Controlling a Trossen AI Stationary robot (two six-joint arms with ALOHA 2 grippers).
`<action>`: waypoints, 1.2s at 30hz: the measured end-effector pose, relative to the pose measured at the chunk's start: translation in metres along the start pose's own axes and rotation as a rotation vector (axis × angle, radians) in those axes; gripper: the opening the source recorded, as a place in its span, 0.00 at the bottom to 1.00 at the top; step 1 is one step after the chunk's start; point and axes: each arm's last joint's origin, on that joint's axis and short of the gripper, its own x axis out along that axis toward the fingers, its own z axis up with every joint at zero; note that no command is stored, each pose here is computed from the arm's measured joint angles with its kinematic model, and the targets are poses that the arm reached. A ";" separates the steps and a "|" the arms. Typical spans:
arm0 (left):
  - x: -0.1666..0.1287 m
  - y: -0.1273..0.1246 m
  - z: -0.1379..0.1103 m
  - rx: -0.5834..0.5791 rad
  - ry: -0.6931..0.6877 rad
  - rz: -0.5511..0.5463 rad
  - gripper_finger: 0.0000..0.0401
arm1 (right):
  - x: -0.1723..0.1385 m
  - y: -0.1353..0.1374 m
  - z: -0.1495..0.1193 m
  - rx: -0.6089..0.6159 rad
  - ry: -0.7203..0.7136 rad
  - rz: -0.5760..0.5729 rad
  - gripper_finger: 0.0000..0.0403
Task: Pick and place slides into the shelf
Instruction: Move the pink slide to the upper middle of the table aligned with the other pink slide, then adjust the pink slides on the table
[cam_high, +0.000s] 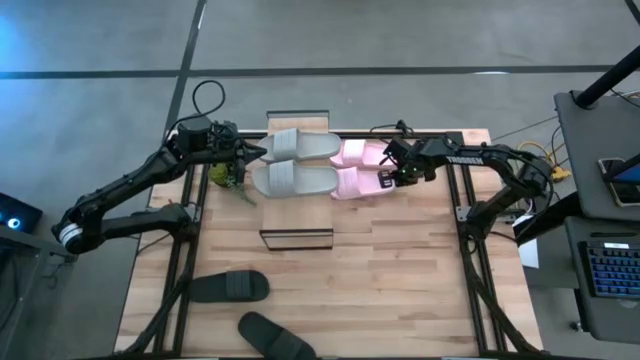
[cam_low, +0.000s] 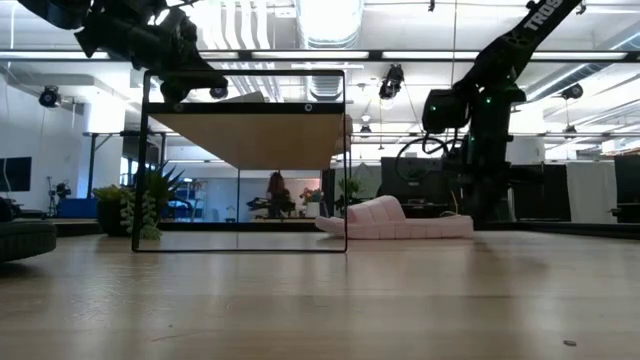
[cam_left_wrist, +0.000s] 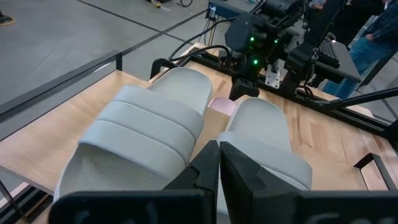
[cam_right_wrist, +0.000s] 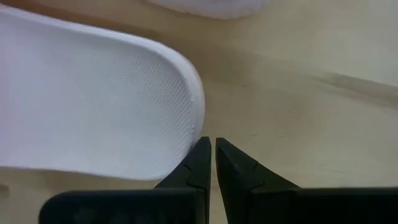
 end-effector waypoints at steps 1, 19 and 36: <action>0.000 0.000 0.000 0.000 0.000 0.000 0.00 | 0.000 0.000 0.000 -0.009 0.003 0.003 0.04; -0.001 -0.001 0.001 0.003 -0.006 -0.001 0.00 | -0.016 -0.024 0.012 0.159 -0.167 -0.153 0.04; -0.002 -0.001 0.000 0.001 -0.005 -0.001 0.00 | 0.014 -0.019 0.067 0.116 -0.206 -0.159 0.04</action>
